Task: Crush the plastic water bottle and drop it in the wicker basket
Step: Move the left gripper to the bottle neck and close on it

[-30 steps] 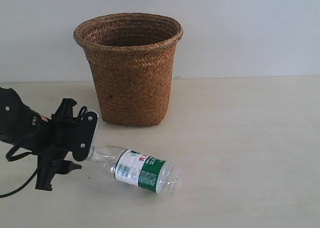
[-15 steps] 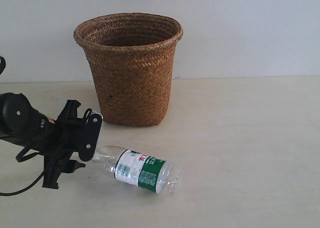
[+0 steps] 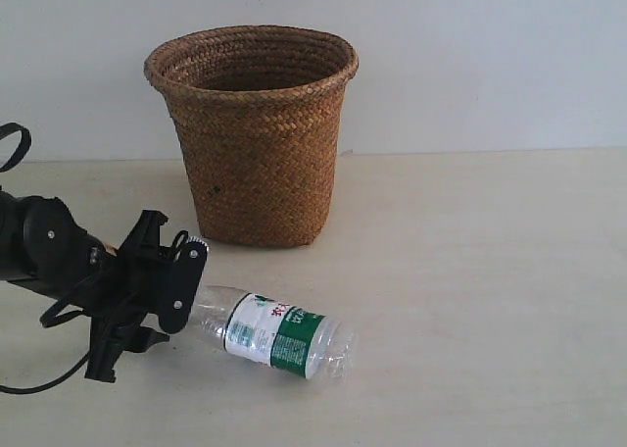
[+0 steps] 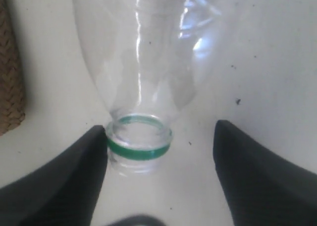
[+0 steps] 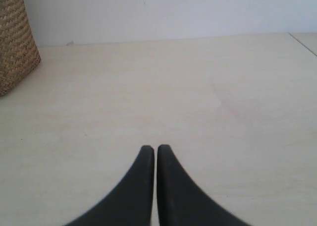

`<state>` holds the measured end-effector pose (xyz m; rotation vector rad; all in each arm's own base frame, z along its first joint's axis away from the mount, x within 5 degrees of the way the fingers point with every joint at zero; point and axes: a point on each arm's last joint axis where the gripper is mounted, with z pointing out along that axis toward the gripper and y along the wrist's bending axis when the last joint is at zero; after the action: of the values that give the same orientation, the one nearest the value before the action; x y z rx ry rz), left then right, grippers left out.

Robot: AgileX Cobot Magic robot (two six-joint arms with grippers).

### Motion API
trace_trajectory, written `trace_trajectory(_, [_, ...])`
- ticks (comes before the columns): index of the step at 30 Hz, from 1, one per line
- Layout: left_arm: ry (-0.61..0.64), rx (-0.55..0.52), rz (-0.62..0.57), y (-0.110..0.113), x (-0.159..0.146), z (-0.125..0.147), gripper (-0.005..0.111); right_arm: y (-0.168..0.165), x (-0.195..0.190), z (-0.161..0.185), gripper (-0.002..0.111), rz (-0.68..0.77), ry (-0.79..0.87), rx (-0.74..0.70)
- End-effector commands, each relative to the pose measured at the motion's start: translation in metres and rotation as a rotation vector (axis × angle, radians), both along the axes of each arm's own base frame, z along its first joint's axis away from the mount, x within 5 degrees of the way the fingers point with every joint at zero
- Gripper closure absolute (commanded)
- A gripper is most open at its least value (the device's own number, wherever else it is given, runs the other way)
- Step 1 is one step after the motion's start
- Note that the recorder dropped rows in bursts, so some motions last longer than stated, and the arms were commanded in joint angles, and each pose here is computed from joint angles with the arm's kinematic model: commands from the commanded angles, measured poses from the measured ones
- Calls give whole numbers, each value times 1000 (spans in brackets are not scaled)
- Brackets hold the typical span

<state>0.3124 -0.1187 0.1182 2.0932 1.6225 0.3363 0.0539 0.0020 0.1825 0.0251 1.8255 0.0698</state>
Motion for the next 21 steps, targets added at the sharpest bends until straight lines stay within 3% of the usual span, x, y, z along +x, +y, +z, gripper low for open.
trace_trajectory(1, [-12,11,-54,-10,-3,1,50,0,0,1,108,-2,-8,-6])
trace_trajectory(10, [24,-3,-39,-14,-6,-1,54,0,0,1,108,-2,-8,-6])
trace_trajectory(13, [58,1,-46,-14,-9,-2,67,0,0,1,108,-2,-8,-6])
trace_trajectory(15, [96,-10,-21,-14,-12,-3,82,0,0,1,108,-2,-8,-6])
trace_trajectory(18, [177,-77,104,-14,-16,-3,99,0,0,1,108,-2,-8,-6])
trace_trajectory(21, [278,-146,241,-16,-22,-5,103,0,0,1,108,-2,-8,-6])
